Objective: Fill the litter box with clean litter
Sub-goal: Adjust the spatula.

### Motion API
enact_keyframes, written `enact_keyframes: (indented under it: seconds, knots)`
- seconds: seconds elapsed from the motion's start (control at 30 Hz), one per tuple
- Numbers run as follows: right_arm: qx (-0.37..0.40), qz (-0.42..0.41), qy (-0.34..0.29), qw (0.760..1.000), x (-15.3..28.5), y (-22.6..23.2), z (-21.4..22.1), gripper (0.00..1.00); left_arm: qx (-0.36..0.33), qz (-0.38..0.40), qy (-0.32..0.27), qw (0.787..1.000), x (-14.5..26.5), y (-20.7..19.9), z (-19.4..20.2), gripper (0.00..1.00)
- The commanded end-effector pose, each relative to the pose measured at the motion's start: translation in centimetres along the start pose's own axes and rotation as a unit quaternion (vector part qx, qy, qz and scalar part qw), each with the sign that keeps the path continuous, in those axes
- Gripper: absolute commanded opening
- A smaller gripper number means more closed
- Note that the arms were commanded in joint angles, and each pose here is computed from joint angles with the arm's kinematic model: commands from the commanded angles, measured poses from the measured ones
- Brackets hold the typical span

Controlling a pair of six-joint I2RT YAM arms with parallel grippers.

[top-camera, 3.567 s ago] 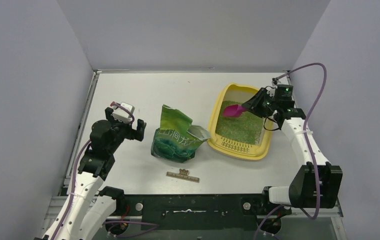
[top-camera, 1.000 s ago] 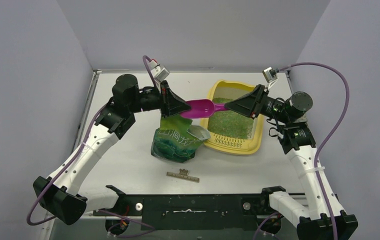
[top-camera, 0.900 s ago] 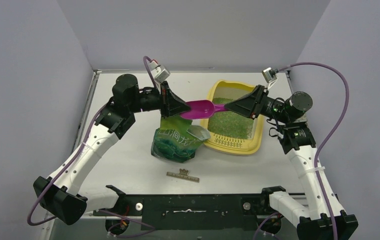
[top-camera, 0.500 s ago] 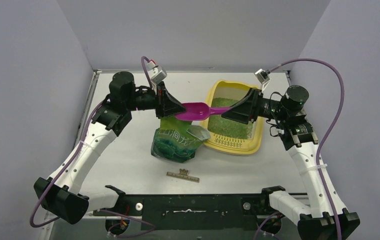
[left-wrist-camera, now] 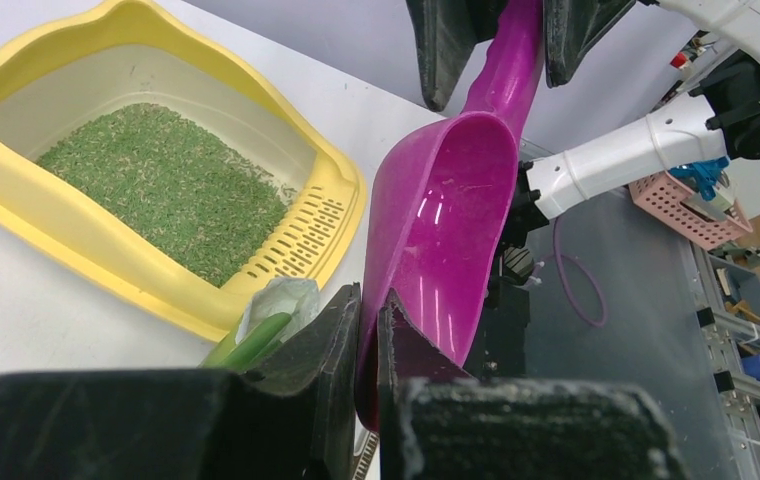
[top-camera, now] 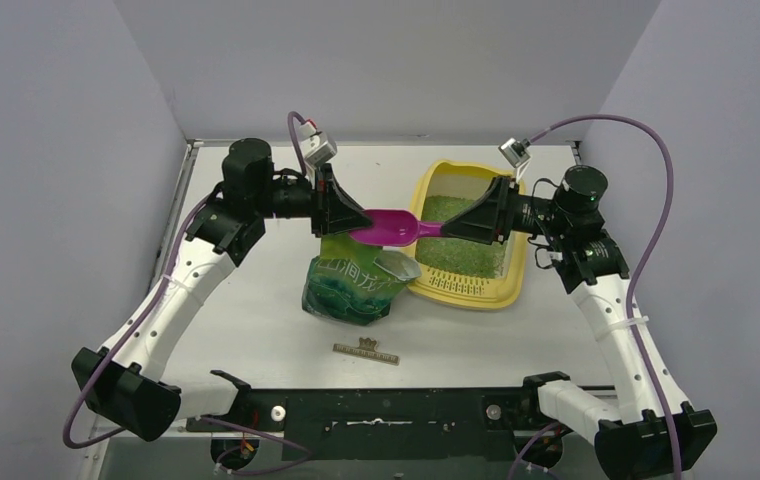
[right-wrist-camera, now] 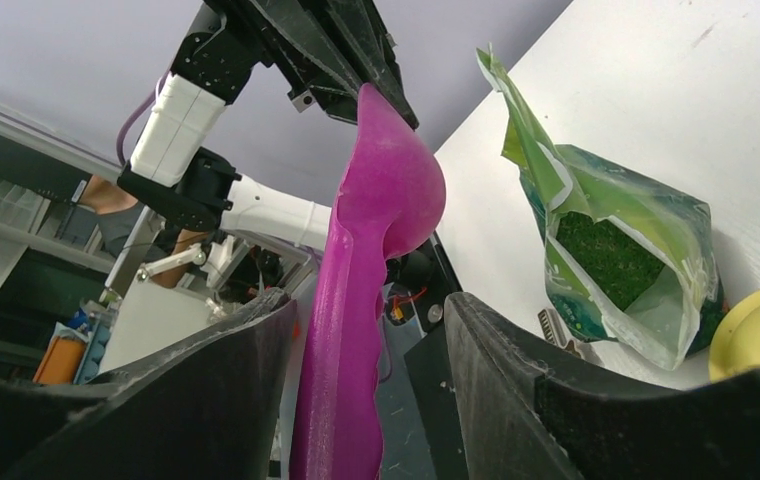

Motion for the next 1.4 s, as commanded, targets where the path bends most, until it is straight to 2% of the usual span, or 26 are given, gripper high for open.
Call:
enact_keyframes:
  seconds: [0.0, 0.13, 0.3, 0.47, 0.5, 0.57, 0.63, 0.9, 1.0, 1.03, 1.07, 1.17, 1.37]
  knots:
    - [0.047, -0.038, 0.015, 0.998, -0.3, 2.7, -0.1, 0.53, -0.034, 0.004, -0.016, 0.999, 0.1, -0.2, -1.8, 0.00]
    - [0.044, -0.038, 0.018, 0.998, -0.4, 2.5, 0.2, 0.44, -0.028, 0.004, -0.015, 0.999, -0.1, 0.1, -1.6, 0.00]
    - [0.042, -0.035, 0.020, 0.998, -0.5, 2.3, 0.2, 0.39, -0.023, 0.004, -0.010, 1.000, -0.2, 0.3, -1.3, 0.00]
    - [0.042, -0.032, 0.018, 0.998, -0.6, 2.4, 0.2, 0.25, -0.018, -0.023, -0.009, 1.000, -0.1, 0.8, -1.1, 0.00]
    - [0.041, -0.030, 0.018, 0.999, -0.6, 2.3, 0.3, 0.26, -0.016, -0.032, -0.009, 0.999, -0.1, 1.0, -1.1, 0.00]
    - [0.042, -0.024, 0.015, 0.999, -0.6, 2.2, 0.4, 0.48, -0.011, -0.047, -0.014, 0.999, -0.1, 1.3, -1.0, 0.00]
    - [0.042, -0.022, 0.014, 0.999, -0.6, 2.1, 0.5, 0.50, -0.010, -0.051, -0.020, 0.998, -0.2, 1.4, -1.0, 0.00]
    - [0.044, -0.017, 0.009, 0.999, -0.5, 2.3, 0.5, 0.01, -0.007, -0.033, -0.019, 0.999, -0.5, 1.3, -1.0, 0.00]
    - [0.045, 0.002, 0.000, 0.999, -0.4, 2.2, 0.4, 0.00, -0.012, -0.039, -0.017, 0.999, -0.4, 1.3, -0.8, 0.02]
    - [0.044, 0.011, -0.004, 0.999, -0.3, 2.2, 0.4, 0.00, -0.015, -0.050, -0.015, 0.999, -0.2, 1.5, -0.7, 0.15]
    - [0.046, 0.021, -0.007, 0.999, -0.2, 2.1, 0.4, 0.00, -0.017, -0.064, -0.012, 0.998, 0.0, 1.6, -0.6, 0.23]
    - [0.031, 0.051, -0.017, 0.998, 0.0, 1.7, 0.5, 0.00, -0.026, -0.110, -0.010, 0.994, 1.0, 2.3, -0.4, 0.23]
    - [0.004, 0.049, -0.028, 0.998, 0.1, 1.6, 1.0, 0.00, -0.031, -0.176, -0.046, 0.983, 3.3, 3.5, -1.0, 0.24]
Point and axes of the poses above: each gripper's point midway between its finger pads, its own x axis back along the fingers, its own y axis along the line the jaws close on, z = x × y, the point moved 5 cm from there along x, back along the fingers, and after that the axes turned 11 degrees about -x, right-handed, at the moved point
